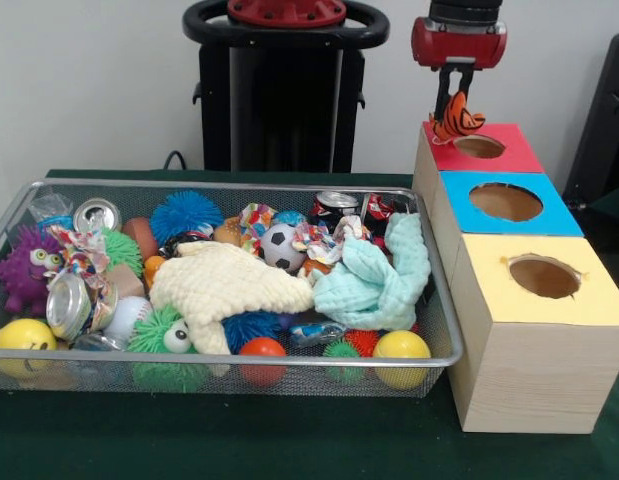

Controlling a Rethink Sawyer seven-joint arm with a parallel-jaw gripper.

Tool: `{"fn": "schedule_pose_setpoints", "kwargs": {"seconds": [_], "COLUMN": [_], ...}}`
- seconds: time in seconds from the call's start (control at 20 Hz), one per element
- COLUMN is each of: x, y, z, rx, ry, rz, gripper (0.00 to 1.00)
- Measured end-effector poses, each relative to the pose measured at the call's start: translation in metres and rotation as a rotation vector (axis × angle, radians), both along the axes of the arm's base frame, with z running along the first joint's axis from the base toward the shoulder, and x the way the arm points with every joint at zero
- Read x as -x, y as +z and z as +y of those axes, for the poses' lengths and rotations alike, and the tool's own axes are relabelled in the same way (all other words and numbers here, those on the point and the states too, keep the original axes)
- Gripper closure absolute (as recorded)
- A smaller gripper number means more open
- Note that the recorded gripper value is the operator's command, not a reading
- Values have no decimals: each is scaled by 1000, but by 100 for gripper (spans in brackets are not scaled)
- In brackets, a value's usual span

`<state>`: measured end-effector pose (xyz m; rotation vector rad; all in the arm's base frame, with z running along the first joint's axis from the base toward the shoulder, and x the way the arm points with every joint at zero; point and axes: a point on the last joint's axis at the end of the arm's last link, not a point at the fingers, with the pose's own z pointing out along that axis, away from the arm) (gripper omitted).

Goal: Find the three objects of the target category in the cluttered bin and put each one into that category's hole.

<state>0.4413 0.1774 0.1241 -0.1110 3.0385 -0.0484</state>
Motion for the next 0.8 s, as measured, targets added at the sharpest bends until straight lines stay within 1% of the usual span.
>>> {"fn": "schedule_pose_setpoints", "kwargs": {"seconds": [0.3, 0.8], "x": [4, 6], "y": [-3, -7], "z": [8, 14], "rx": [5, 21], "ry": [-11, -36], "rz": [9, 14], "gripper": [100, 100]}}
